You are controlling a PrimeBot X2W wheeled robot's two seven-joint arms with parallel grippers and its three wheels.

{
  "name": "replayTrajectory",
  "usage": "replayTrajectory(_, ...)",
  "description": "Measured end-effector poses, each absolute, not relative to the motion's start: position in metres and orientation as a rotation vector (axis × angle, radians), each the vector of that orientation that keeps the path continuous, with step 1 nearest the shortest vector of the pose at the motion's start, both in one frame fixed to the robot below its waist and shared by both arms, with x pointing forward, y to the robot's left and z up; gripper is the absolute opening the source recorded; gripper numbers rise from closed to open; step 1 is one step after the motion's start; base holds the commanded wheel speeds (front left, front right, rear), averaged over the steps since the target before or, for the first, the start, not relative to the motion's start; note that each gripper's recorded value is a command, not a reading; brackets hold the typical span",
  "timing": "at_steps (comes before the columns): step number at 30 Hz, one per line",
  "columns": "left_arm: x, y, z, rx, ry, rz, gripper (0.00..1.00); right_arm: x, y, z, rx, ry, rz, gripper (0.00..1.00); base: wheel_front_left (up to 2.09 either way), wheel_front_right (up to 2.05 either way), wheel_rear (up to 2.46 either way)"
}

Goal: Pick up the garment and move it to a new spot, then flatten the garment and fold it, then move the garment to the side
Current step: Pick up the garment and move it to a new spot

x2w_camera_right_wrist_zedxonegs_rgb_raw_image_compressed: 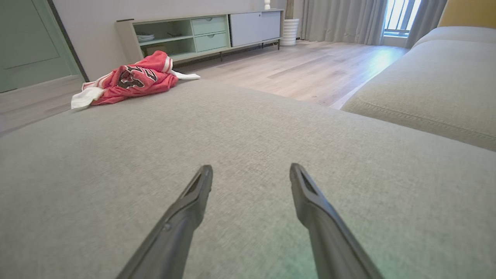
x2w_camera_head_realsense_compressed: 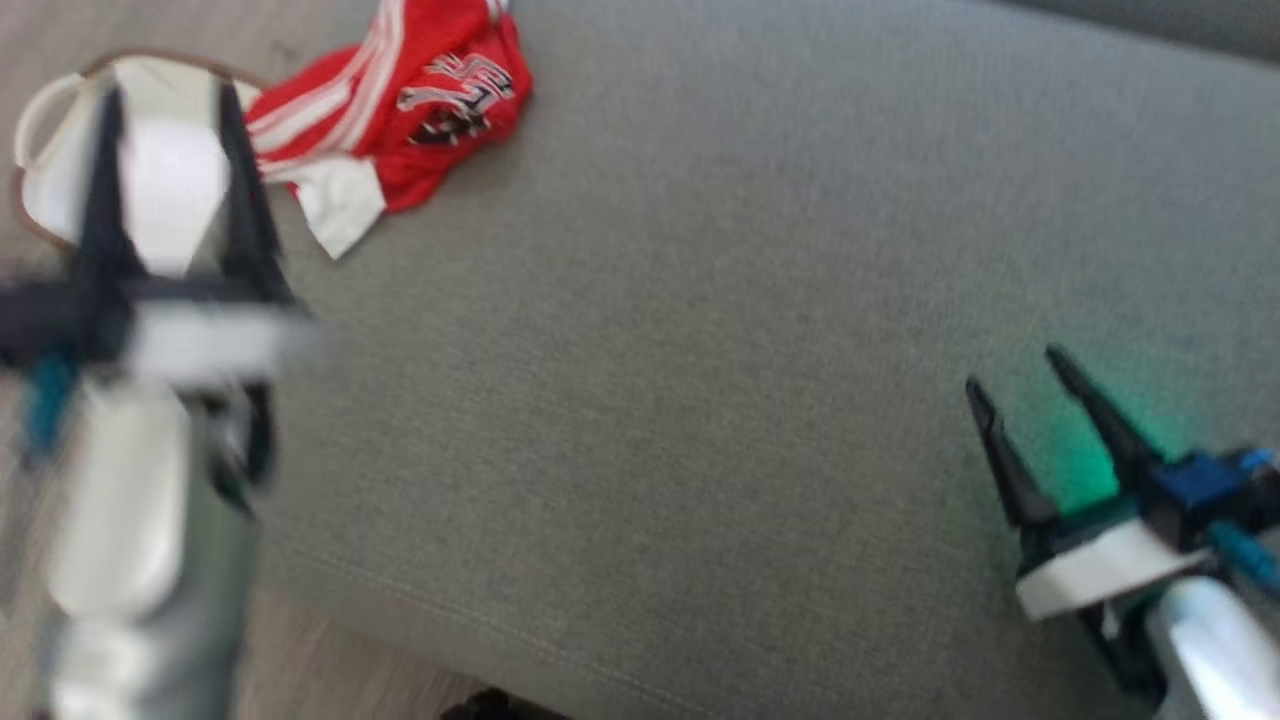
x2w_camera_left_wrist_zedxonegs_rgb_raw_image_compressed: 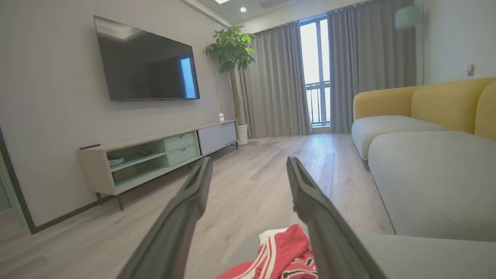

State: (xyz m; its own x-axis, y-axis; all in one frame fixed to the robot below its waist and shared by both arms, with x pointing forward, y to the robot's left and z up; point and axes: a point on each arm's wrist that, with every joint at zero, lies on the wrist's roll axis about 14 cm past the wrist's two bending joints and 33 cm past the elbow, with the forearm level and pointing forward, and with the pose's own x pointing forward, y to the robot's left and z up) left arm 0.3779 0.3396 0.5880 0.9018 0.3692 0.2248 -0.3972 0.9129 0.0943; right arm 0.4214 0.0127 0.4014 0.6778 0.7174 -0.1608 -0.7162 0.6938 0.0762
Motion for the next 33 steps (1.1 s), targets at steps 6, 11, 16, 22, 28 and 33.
replayTrajectory(6,0.461,0.365,0.566,0.109,0.010,0.319,1.00,0.460,0.008,0.402,0.002,0.119,0.805,1.00,0.00,0.00,0.00)
replayTrajectory(11,0.514,0.375,0.525,0.015,0.229,0.304,1.00,0.479,-0.015,0.389,-0.016,0.119,0.767,1.00,0.00,0.00,0.00)
replayTrajectory(16,0.537,0.378,0.467,-0.096,0.439,0.311,1.00,0.486,-0.040,0.385,-0.015,0.117,0.705,1.00,0.00,0.00,0.00)
replayTrajectory(22,0.526,0.386,0.390,-0.088,0.652,0.348,1.00,0.490,-0.079,0.381,-0.024,0.124,0.601,1.00,0.00,0.00,0.00)
replayTrajectory(28,0.523,0.382,0.347,-0.091,0.728,0.352,0.00,0.491,-0.106,0.376,-0.039,0.131,0.531,1.00,0.00,0.00,0.00)
replayTrajectory(33,0.541,0.377,0.366,-0.022,0.612,0.311,0.00,0.491,-0.109,0.381,-0.042,0.119,0.514,1.00,0.00,0.00,0.00)
